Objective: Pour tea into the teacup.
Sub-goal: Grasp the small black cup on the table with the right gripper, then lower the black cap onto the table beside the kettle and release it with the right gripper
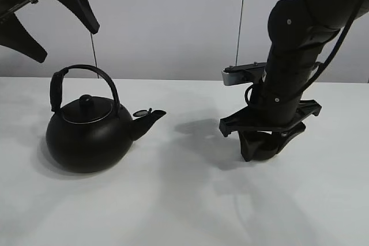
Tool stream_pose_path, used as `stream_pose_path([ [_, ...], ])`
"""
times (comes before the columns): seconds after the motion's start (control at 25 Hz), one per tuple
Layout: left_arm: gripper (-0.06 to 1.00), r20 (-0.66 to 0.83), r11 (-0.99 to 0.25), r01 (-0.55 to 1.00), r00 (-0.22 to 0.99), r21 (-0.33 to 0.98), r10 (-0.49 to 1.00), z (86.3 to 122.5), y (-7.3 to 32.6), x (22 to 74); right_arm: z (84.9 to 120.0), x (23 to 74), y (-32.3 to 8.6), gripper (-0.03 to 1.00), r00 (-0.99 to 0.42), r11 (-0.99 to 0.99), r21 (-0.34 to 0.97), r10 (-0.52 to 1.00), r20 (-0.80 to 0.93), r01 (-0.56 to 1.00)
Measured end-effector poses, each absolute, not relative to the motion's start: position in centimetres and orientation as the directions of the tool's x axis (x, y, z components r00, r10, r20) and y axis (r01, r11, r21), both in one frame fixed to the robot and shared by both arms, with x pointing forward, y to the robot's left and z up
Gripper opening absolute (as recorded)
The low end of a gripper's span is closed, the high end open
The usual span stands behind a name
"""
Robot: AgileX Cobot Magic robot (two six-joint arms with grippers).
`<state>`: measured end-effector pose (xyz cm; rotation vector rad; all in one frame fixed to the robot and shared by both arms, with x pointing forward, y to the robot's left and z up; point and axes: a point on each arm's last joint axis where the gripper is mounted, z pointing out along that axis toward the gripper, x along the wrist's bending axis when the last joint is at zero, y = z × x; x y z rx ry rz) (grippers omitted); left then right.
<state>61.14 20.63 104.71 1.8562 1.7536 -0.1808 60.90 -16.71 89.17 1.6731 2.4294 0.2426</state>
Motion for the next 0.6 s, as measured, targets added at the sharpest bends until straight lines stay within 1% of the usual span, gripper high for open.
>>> stream_pose_path([
  [0.16, 0.70, -0.470, 0.026, 0.950, 0.129, 0.310, 0.873, 104.7, 20.6, 61.1, 89.6, 60.9, -16.6, 0.39, -0.339, 0.339, 0.245, 0.940, -0.044, 0.908],
  [0.36, 0.70, -0.471, 0.027, 0.950, 0.129, 0.310, 0.873, 104.7, 20.6, 61.2, 92.1, 60.7, -16.5, 0.39, -0.328, 0.318, 0.301, 0.945, -0.021, 0.899],
  [0.48, 0.70, -0.470, 0.028, 0.950, 0.129, 0.311, 0.873, 104.7, 20.6, 61.2, 93.9, 60.1, -15.6, 0.39, -0.363, 0.343, 0.340, 0.932, -0.006, 0.876],
  [0.6, 0.70, -0.470, 0.028, 0.950, 0.129, 0.311, 0.873, 104.7, 20.6, 61.2, 94.3, 59.2, -13.7, 0.39, -0.434, 0.410, 0.340, 0.901, -0.007, 0.846],
])
